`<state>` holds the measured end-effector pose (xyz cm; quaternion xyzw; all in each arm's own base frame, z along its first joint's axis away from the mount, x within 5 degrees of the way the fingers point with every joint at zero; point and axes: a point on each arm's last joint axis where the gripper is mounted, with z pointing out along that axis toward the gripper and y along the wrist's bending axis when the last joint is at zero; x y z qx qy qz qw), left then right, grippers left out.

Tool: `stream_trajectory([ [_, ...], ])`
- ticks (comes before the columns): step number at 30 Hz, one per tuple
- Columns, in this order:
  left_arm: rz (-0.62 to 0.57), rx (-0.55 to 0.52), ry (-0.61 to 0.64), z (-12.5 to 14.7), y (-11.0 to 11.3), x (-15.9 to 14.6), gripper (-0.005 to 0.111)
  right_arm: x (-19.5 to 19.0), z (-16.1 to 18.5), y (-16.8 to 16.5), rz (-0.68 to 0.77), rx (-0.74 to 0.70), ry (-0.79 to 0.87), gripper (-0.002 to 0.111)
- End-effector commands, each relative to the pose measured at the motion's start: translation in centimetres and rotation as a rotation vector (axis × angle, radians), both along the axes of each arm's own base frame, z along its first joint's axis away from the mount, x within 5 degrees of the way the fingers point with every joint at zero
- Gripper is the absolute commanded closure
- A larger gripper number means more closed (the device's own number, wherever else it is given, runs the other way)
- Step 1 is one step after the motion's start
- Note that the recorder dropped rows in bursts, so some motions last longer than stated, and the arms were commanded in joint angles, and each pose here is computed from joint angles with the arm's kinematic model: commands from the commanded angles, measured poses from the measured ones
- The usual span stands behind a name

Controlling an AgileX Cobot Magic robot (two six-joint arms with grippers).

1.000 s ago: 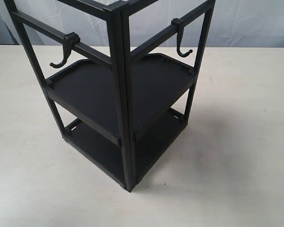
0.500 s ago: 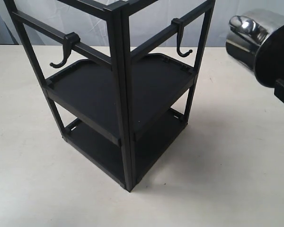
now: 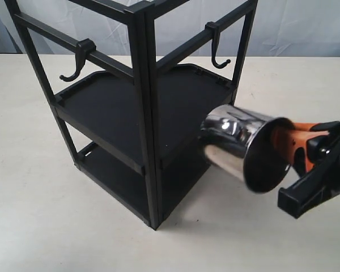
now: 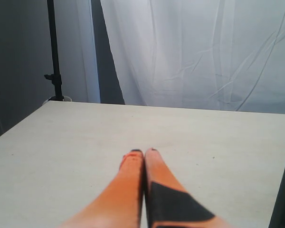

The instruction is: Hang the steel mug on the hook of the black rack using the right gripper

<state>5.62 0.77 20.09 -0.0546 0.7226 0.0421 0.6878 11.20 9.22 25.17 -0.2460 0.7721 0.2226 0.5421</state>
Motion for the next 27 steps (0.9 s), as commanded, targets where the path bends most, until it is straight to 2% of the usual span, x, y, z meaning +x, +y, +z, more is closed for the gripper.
stream_trajectory([
  [1,-0.009,-0.008,-0.011,0.1,-0.1,0.0,0.105,-0.5,-0.6,1.0,0.088,0.078,0.094,0.109],
  [4,-0.009,-0.008,-0.011,0.1,-0.1,0.0,0.105,-1.2,-0.5,1.6,0.156,0.151,0.163,0.109],
  [6,-0.009,-0.008,-0.011,0.1,-0.1,0.0,0.105,-1.9,-0.8,1.9,0.219,0.147,0.219,0.109],
  [10,-0.009,-0.008,-0.011,0.1,-0.1,0.0,0.105,-3.0,-2.2,1.8,0.287,0.039,0.370,0.109],
  [13,-0.009,-0.008,-0.011,0.1,-0.1,0.0,0.105,-3.5,-2.8,1.4,0.261,-0.021,0.501,0.109],
  [19,-0.009,-0.008,-0.011,0.1,-0.1,0.0,0.105,-3.3,-0.1,1.5,0.283,-0.113,0.514,0.109],
  [22,-0.009,-0.008,-0.011,0.1,-0.1,0.0,0.105,-3.2,1.1,1.1,0.290,-0.206,0.503,0.109],
  [27,-0.009,-0.008,-0.011,0.1,-0.1,0.0,0.105,-2.3,2.4,-0.1,0.172,-0.306,0.400,0.109],
])
